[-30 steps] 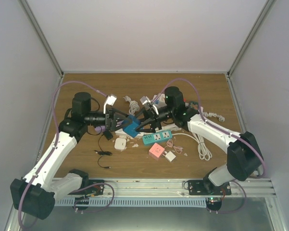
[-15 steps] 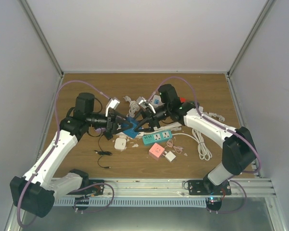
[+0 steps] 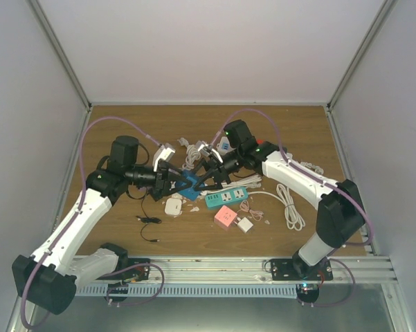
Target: Insert the plug
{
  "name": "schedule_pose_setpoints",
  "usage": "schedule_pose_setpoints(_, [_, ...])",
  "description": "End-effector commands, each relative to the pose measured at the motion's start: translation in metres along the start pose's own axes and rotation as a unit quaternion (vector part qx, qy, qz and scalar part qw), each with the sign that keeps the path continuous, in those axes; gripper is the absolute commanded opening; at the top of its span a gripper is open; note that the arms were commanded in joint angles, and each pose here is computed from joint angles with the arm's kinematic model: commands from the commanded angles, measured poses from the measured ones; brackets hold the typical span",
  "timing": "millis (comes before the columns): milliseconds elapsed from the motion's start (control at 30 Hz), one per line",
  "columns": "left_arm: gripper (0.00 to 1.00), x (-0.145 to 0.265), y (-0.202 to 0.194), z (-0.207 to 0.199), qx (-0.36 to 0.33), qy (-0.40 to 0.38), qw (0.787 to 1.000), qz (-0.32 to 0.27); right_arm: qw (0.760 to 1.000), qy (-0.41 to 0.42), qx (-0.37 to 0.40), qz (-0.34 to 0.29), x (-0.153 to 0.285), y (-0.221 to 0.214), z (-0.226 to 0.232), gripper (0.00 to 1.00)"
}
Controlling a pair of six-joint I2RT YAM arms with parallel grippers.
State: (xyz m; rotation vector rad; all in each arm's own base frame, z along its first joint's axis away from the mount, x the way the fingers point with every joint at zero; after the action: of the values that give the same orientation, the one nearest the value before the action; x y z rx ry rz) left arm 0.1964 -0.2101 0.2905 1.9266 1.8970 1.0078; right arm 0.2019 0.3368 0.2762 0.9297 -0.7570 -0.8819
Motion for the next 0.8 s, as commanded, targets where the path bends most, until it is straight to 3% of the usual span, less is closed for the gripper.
schedule_pose_setpoints(0, [0.59,-0.004,-0.013,-0.024,-0.004,-0.054,0.998,0.036,0.999,-0.051,0.012,0.013,0.004,0.003,-0.02,0.53])
schedule_pose_setpoints(67, [0.52,-0.004,-0.013,-0.024,-0.006,-0.052,0.998,0.036,0.998,-0.058,0.012,0.015,0.005,0.003,-0.021,0.54])
schedule_pose_setpoints(167, [0.47,-0.005,-0.009,-0.018,-0.005,-0.028,0.999,0.027,0.995,-0.095,0.017,0.02,0.009,0.004,-0.026,0.7])
schedule_pose_setpoints(267, [0.46,-0.004,-0.002,0.004,0.005,0.04,0.999,0.002,0.989,-0.149,-0.008,0.008,0.023,0.002,-0.036,0.86])
schedule_pose_setpoints(367, [0.48,0.004,0.006,0.042,0.036,0.145,0.988,-0.043,0.979,-0.197,-0.043,-0.01,0.046,-0.007,-0.047,0.92])
schedule_pose_setpoints(500, [0.47,0.031,0.018,0.096,0.097,0.313,0.937,-0.122,0.941,-0.325,-0.084,-0.03,0.081,-0.018,-0.065,0.93])
schedule_pose_setpoints(667, [0.45,0.067,0.022,0.14,0.151,0.453,0.855,-0.204,0.853,-0.489,-0.173,-0.061,0.122,-0.042,-0.086,0.89])
schedule_pose_setpoints(767, [0.35,0.071,0.016,0.169,0.186,0.511,0.817,-0.195,0.817,-0.527,-0.217,-0.09,0.134,-0.058,-0.085,0.88])
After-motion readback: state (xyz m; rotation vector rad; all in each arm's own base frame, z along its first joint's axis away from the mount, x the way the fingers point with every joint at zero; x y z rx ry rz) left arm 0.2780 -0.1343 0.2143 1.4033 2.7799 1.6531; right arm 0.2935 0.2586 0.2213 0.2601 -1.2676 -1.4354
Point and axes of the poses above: each gripper's point midway between its finger pads, its own x axis back along the fingers, its own z axis along the line the jaws close on, y = z × x, the point moved 2 cm from there along x, back along the fingers, and after that the axes turned 11 degrees about x, right-handed, at the moved point
